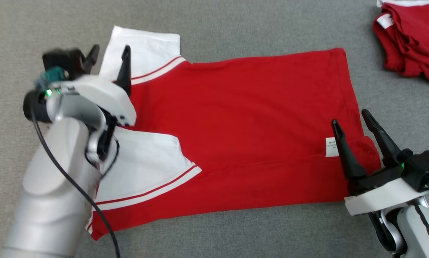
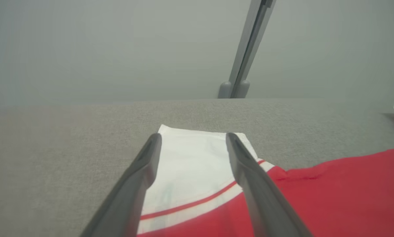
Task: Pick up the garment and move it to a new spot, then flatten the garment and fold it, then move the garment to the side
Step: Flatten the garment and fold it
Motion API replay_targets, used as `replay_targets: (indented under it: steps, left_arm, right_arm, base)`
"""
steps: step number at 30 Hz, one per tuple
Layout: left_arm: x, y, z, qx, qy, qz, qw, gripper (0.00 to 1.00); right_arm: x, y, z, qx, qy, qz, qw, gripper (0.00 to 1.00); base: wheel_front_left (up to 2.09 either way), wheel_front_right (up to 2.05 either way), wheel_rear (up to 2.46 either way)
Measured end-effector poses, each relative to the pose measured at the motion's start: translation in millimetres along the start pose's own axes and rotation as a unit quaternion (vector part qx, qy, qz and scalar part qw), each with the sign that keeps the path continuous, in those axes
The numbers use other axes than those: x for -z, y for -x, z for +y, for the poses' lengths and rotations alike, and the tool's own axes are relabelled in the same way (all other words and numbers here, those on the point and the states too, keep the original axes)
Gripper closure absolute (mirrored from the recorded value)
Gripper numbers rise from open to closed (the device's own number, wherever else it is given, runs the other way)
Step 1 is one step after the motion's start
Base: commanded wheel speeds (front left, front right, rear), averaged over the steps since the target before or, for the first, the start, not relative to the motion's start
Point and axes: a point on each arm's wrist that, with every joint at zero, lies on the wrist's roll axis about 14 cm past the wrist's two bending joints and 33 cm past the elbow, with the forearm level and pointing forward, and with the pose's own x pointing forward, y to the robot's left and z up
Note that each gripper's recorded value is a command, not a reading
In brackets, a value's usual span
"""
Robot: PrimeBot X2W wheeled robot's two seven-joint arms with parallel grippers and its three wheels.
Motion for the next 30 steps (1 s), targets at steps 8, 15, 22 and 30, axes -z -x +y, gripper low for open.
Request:
replay_targets:
  steps: [8, 15, 22, 30]
  left_arm:
    - [0, -59, 46, -0.015, 0.006, 0.085, 0.996, 0.00]
    - [21, -90, 47, 0.011, 0.031, 0.172, 0.984, 0.00]
    - [43, -108, 55, 0.008, 0.004, 0.221, 0.975, 0.00]
    - [62, -117, 48, 0.022, -0.004, 0.249, 0.968, 0.00]
  right_arm:
    - [13, -15, -8, 0.006, -0.007, 0.007, 1.000, 0.00]
    - [32, -15, -18, 0.025, -0.019, 0.029, 0.999, 0.00]
    - [37, -21, -24, 0.033, -0.023, 0.031, 0.999, 0.00]
    - [46, -22, -31, 0.042, -0.027, 0.041, 0.998, 0.00]
  base:
    - [0.00, 0.00, 0.00]
    - [0.00, 0.00, 0.00]
    - [0.00, 0.00, 0.00]
    - [0.00, 0.00, 0.00]
